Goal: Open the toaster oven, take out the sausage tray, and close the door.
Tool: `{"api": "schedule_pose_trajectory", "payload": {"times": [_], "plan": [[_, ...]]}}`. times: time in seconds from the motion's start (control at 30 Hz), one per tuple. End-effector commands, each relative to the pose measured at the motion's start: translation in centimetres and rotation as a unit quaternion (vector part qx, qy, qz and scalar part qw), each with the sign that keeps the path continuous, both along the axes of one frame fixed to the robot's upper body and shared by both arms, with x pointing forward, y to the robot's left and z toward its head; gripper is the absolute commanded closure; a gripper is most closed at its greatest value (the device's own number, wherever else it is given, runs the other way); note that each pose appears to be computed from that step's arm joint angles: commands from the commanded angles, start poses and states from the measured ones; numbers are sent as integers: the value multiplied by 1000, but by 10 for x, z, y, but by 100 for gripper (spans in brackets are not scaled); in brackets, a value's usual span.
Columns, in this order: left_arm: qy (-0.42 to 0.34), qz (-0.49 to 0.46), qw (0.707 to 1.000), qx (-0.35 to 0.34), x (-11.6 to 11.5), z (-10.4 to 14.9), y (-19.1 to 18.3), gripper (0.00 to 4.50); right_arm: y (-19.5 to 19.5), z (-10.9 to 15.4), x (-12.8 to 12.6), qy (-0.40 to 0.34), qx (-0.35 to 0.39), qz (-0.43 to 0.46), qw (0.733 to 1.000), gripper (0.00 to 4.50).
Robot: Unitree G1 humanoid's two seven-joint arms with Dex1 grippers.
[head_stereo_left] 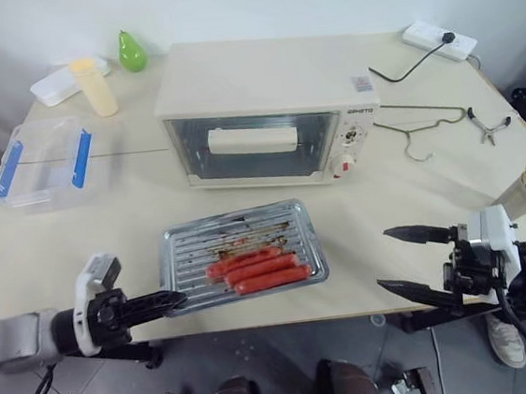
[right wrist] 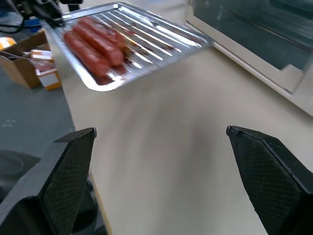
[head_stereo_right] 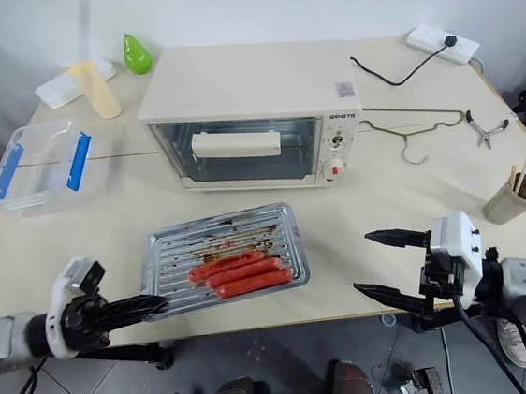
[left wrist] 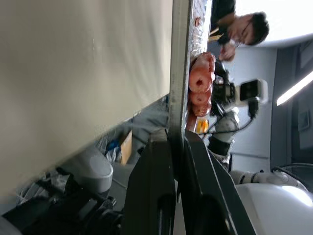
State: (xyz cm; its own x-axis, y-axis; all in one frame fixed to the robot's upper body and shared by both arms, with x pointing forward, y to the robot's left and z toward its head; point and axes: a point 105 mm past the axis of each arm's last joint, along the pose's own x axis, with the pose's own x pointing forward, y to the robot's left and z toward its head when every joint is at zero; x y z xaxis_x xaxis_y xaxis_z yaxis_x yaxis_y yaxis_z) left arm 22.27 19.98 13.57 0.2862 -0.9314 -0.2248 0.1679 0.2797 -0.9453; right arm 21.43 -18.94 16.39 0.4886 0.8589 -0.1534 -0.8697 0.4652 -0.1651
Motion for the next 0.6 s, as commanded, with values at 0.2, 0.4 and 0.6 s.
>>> {"api": "schedule_pose_trajectory", "payload": {"times": [0.2,0.4,0.6], "plan": [[39,-29,998,39,42,-8,-30,450,6,14,-17,-36,10,-38,999,4],[36,-64,995,73,50,-14,-57,450,11,13,-21,-39,18,-55,998,4],[1,-58,994,97,60,-16,-69,339,15,13,-21,-42,23,-61,997,0]]}}
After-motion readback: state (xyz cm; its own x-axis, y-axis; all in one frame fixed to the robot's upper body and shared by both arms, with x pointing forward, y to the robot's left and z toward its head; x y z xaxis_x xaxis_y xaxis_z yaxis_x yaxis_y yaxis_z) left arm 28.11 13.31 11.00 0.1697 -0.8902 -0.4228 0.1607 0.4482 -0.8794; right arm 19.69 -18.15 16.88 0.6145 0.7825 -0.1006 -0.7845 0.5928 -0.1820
